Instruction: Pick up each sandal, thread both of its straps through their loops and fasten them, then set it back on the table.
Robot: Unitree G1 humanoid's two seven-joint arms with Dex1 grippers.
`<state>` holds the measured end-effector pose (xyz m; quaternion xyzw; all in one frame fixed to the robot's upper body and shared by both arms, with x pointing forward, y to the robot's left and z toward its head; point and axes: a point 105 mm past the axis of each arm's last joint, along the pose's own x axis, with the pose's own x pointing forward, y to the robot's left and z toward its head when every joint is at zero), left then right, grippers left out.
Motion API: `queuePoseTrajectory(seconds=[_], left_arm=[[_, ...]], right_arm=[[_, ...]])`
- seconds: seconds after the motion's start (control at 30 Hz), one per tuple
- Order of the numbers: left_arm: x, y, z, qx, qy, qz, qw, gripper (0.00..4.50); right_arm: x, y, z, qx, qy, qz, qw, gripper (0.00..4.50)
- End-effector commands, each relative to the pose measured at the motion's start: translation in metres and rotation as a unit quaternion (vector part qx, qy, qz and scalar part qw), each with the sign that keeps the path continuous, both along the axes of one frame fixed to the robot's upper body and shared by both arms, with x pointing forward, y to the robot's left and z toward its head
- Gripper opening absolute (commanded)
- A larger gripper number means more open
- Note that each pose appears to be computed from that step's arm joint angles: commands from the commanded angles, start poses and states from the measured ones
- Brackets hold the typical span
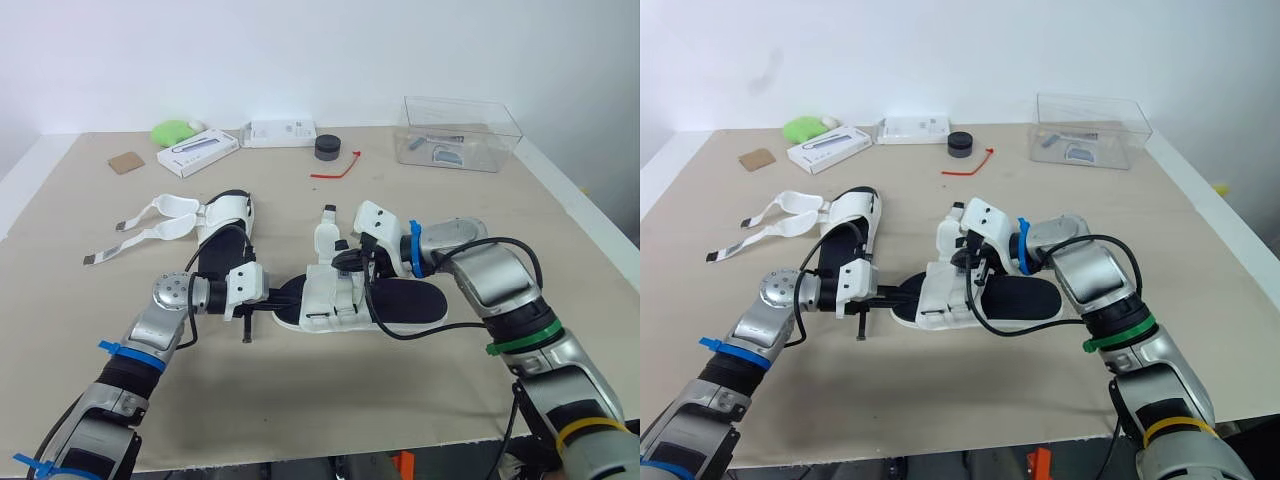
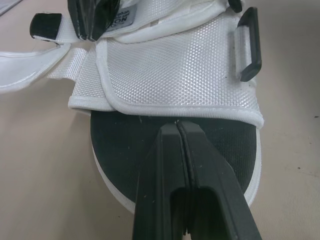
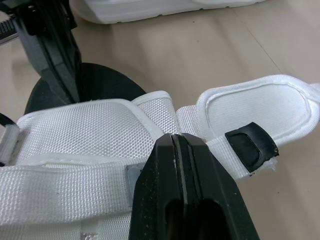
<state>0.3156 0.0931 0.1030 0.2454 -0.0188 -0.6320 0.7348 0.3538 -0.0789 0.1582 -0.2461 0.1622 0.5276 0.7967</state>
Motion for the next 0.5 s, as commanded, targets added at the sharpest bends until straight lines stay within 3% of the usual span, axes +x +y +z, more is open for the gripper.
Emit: queuePoseTrajectory(seconds=[0.03, 0.07, 0.1, 0.17, 0.23, 0.4, 0.5], left_arm=[[0.001, 0.007, -0.015, 0.029, 0.020, 0.012, 0.999, 0.00], [0.001, 0.008, -0.015, 0.030, 0.020, 0.012, 0.999, 0.00], [0.001, 0.008, -0.016, 0.031, 0.020, 0.012, 0.999, 0.00], [0.000, 0.008, -0.016, 0.031, 0.020, 0.011, 0.999, 0.00], [0.000, 0.008, -0.016, 0.031, 0.019, 0.012, 0.999, 0.00], [0.001, 0.007, -0.015, 0.030, 0.017, 0.012, 0.999, 0.00], [0.001, 0.007, -0.015, 0.029, 0.017, 0.011, 0.999, 0.00]], right_arm=[[0.014, -0.007, 0.015, 0.040, 0.015, -0.044, 0.998, 0.02], [0.020, -0.005, 0.028, 0.071, 0.014, -0.061, 0.995, 0.02], [0.025, -0.004, 0.038, 0.096, 0.016, -0.073, 0.993, 0.32], [0.034, -0.001, 0.060, 0.155, 0.023, -0.093, 0.983, 0.98], [0.045, 0.002, 0.072, 0.203, 0.030, -0.117, 0.972, 1.92], [0.065, -0.002, 0.051, 0.234, 0.084, -0.185, 0.951, 4.26], [0.072, -0.005, 0.038, 0.245, 0.122, -0.212, 0.938, 4.46]])
